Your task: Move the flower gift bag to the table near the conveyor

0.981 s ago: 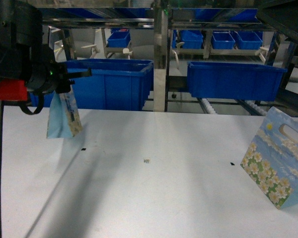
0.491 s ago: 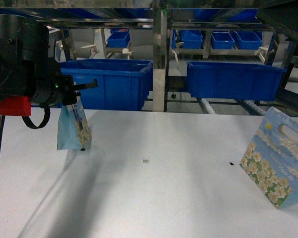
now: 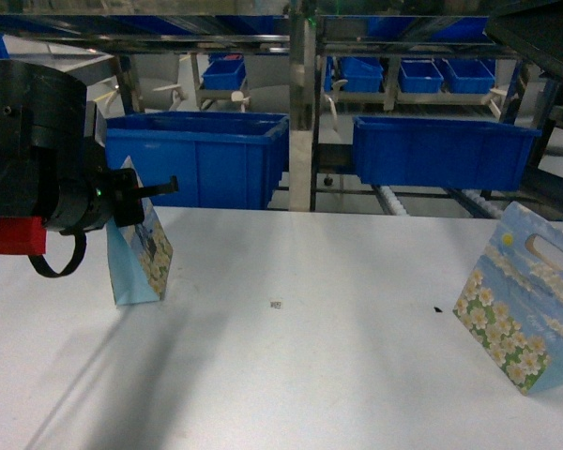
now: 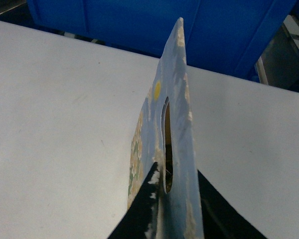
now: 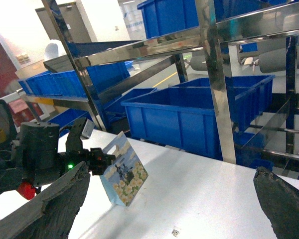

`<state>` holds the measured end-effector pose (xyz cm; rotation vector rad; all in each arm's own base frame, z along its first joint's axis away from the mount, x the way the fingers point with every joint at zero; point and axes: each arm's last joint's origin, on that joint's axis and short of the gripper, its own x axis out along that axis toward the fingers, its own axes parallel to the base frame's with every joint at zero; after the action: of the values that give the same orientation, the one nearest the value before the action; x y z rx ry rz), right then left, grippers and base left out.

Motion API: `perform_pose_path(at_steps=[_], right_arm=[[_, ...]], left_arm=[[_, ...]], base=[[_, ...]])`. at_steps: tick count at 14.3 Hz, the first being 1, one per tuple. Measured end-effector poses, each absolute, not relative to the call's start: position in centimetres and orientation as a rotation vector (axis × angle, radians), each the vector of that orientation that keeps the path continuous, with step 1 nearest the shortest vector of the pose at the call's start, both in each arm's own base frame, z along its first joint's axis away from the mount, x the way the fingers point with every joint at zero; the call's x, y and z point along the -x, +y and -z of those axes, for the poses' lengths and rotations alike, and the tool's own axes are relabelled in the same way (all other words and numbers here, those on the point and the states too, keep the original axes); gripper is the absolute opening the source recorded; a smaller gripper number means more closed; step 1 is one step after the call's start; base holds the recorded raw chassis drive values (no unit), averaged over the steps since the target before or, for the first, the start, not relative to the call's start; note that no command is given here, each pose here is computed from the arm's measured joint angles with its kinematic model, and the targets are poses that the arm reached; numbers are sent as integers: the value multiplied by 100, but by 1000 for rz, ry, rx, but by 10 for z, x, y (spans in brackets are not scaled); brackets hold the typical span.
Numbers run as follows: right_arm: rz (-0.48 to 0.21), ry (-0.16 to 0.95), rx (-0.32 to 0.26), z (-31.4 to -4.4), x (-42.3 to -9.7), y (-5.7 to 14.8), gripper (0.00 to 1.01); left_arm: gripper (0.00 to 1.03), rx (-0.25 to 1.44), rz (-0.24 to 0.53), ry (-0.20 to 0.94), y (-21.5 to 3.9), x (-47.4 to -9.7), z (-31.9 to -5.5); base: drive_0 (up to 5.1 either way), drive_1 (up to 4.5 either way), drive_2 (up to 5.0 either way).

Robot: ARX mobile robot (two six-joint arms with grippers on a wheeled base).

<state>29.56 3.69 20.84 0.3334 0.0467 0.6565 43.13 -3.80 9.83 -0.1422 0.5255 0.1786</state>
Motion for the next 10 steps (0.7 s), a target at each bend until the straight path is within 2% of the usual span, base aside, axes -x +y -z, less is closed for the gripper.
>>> perform_pose_path(at_steps=[3, 4, 6, 7, 10], right_arm=[[-657, 46, -333, -208, -296, 37, 98], [-656, 47, -333, -208, -296, 37, 98], [-657, 46, -333, -208, -296, 37, 98], [-656, 47, -333, -208, -296, 37, 98], [-656, 47, -333, -208, -296, 37, 98]], left_arm=[[58, 139, -200, 525, -34, -426, -103], [67, 137, -210, 523, -33, -421, -108], [87, 158, -219, 479, -30, -413, -131], [100, 178, -227, 424, -29, -403, -156], [98, 218, -217, 254, -37, -381, -213]], base=[[0, 0, 0], [0, 0, 0], [0, 0, 0], [0, 0, 0], [0, 0, 0]])
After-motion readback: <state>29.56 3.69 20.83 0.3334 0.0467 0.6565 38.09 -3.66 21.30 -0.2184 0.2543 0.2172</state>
